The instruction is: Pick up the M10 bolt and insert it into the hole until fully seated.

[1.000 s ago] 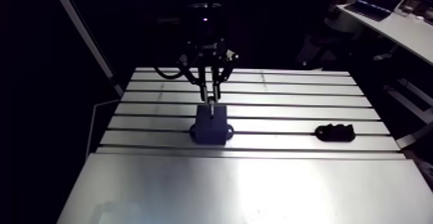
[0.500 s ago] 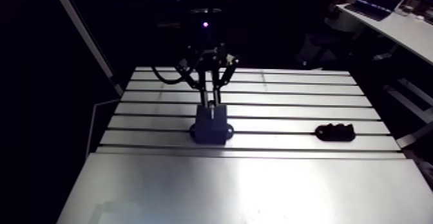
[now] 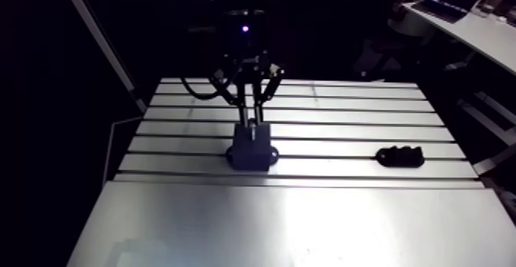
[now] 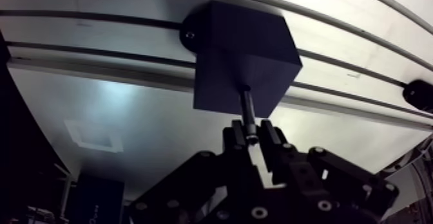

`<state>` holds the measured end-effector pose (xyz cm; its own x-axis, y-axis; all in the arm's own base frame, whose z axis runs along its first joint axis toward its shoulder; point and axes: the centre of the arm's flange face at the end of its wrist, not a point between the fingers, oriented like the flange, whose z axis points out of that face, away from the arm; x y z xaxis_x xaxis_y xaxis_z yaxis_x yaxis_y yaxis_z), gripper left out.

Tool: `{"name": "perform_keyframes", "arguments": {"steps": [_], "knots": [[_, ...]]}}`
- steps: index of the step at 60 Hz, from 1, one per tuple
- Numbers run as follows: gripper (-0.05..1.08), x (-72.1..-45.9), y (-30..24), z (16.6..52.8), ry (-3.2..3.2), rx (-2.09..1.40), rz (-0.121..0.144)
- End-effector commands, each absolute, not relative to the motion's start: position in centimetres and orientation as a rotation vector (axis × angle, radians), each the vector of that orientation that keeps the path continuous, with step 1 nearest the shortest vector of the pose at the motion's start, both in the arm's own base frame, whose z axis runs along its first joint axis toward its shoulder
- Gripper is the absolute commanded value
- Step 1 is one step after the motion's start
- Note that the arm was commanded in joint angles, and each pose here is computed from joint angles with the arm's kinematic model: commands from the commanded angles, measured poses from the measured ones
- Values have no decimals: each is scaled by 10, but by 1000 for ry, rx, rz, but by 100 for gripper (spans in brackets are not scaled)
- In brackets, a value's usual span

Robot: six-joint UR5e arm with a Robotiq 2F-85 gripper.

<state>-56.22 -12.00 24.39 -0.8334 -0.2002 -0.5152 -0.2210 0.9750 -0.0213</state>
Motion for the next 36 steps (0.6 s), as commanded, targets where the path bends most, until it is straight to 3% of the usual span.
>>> {"name": "perform_keyframes", "arguments": {"steps": [1, 36], "knots": [[108, -563, -120, 244, 2590, -299, 53], [108, -564, -120, 241, 2590, -297, 53]]}}
